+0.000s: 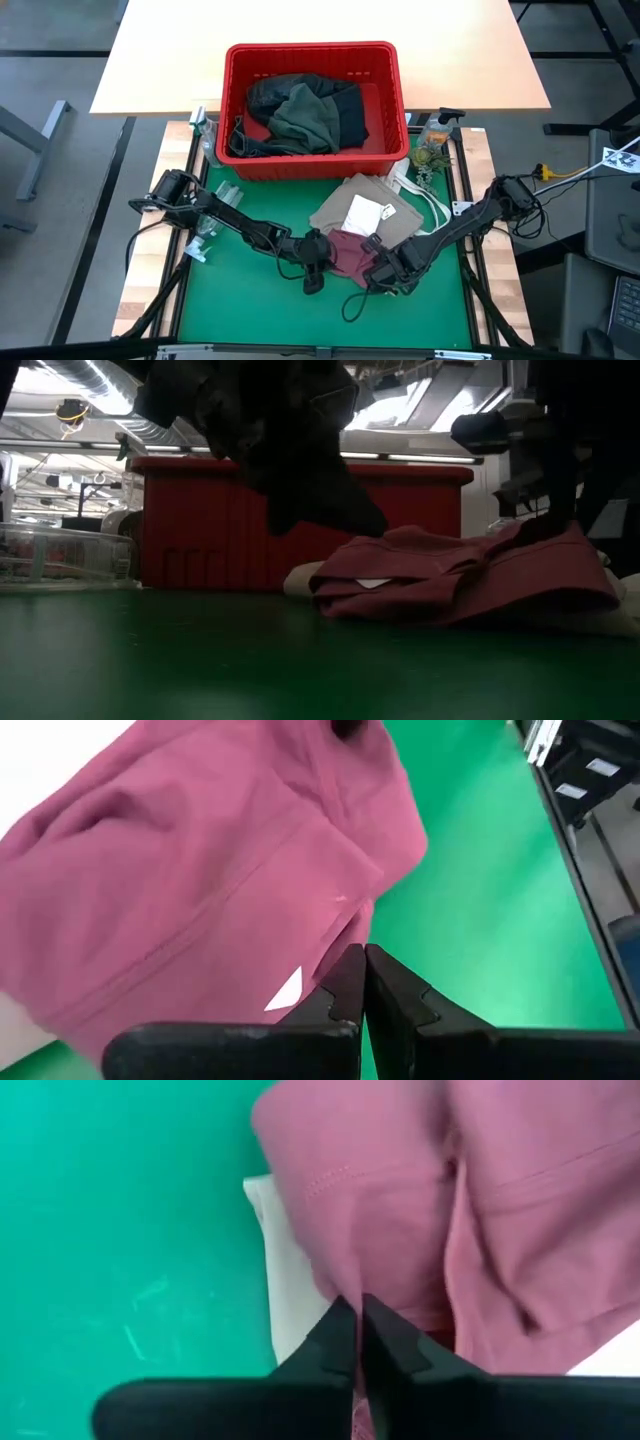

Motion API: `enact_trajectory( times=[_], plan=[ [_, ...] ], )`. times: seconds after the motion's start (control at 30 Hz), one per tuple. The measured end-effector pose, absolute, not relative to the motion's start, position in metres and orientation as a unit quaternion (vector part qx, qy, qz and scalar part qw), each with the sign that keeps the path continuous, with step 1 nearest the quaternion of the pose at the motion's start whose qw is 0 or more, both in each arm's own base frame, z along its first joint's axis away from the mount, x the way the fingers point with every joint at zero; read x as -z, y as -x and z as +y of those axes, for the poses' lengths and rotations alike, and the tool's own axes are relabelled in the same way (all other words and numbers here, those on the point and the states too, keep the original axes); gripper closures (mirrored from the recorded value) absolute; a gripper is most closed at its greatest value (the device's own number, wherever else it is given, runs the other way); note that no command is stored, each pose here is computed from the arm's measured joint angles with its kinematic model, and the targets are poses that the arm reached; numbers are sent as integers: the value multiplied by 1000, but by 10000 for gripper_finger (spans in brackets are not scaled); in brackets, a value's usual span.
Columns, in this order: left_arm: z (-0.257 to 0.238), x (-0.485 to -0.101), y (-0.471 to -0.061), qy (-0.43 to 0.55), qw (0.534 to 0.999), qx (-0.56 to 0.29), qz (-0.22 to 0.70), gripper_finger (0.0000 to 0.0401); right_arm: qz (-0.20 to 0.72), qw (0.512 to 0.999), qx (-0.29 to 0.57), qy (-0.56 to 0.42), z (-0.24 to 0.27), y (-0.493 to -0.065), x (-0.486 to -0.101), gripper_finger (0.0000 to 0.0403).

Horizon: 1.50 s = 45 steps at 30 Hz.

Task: Fold laundry
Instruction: Fold the pink underwear

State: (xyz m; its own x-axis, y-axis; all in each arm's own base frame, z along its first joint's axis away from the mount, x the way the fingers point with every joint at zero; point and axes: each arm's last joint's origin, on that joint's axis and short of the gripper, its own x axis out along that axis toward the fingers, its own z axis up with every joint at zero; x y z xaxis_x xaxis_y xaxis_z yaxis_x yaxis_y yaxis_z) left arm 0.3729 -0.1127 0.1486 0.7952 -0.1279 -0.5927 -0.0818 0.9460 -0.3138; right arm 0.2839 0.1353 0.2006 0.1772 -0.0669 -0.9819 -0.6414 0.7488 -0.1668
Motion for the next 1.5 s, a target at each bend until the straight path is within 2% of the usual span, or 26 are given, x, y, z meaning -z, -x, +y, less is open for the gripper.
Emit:
enact_trajectory(
  times=[0.2,0.3,0.43,0.73,0.93,1.1,1.33,1.5],
  plan=[
    [-112,-148,-373,151,935,11,319,400,582,728,-209,295,140,-294,-222,377],
    [-112,-148,-373,149,937,4,318,400,562,737,-222,304,138,-301,-230,384],
    [-110,-148,-373,148,936,0,318,400,523,776,-212,281,128,-317,-236,398],
    [-108,-146,-368,130,931,-32,339,401,451,844,-169,234,92,-349,-247,399],
    [-107,-159,-341,93,901,-103,410,401,438,860,-149,217,68,-361,-246,397],
    [-110,-183,-317,71,891,-147,423,401,447,860,-135,205,53,-371,-233,400],
    [-122,-202,-304,66,904,-133,402,401,474,849,-123,196,40,-379,-214,397],
    [-128,-208,-310,86,921,-122,359,401,481,846,-120,196,38,-379,-212,399]
  ],
)
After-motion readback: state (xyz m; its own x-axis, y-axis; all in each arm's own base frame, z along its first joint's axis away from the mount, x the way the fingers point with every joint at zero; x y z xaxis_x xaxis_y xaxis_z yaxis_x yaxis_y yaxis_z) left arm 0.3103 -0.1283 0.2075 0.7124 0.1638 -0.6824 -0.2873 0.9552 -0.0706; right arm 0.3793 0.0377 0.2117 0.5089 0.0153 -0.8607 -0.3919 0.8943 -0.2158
